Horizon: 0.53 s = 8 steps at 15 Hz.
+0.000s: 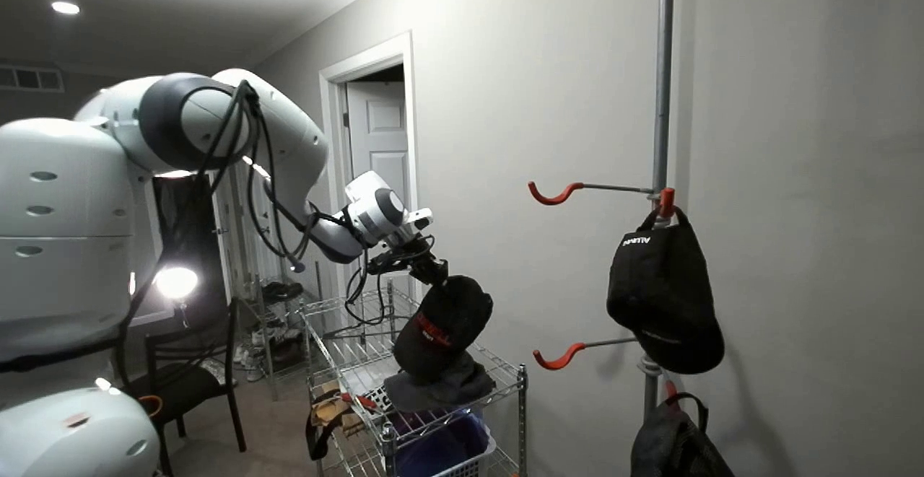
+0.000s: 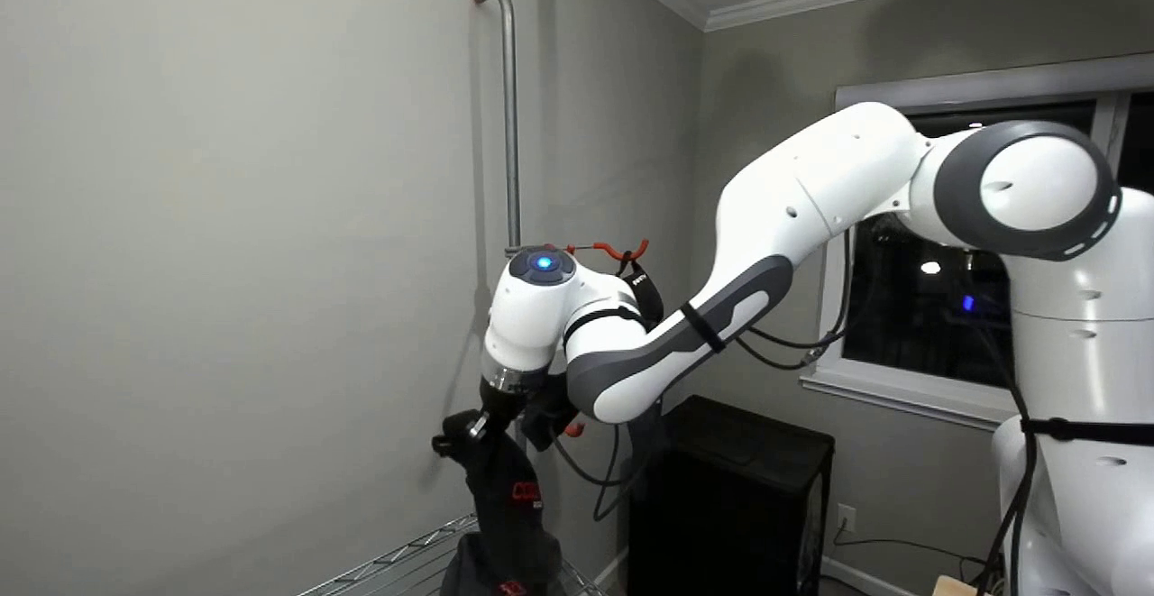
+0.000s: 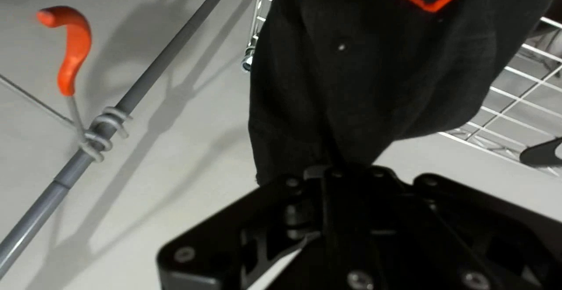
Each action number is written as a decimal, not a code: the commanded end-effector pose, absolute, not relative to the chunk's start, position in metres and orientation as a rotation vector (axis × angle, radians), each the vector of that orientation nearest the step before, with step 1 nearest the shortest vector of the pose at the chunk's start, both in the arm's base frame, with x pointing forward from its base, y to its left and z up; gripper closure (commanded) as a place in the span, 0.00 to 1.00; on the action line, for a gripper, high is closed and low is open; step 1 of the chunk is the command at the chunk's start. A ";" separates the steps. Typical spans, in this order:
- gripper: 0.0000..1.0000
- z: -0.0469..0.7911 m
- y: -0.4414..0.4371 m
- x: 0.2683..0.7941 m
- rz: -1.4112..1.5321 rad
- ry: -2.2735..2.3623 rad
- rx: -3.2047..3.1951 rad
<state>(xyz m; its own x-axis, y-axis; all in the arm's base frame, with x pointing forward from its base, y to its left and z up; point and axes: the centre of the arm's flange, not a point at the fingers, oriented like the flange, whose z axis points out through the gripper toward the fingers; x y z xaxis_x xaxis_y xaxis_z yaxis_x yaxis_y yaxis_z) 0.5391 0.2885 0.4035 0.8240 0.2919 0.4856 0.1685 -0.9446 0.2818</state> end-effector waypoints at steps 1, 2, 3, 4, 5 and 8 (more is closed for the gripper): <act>0.99 0.451 0.255 0.504 0.935 0.262 2.734; 0.99 0.464 0.249 0.500 0.960 0.225 2.732; 0.99 0.476 0.244 0.494 0.977 0.215 2.739; 0.99 0.489 0.240 0.484 0.999 0.229 2.743; 0.99 0.501 0.237 0.475 1.018 0.233 2.731; 0.99 0.540 0.229 0.440 1.059 0.255 2.664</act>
<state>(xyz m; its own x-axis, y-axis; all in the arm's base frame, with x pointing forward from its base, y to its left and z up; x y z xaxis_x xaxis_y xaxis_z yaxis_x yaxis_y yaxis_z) 0.4878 0.2471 0.5048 0.7411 0.2301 0.6307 0.0714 -0.9611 0.2667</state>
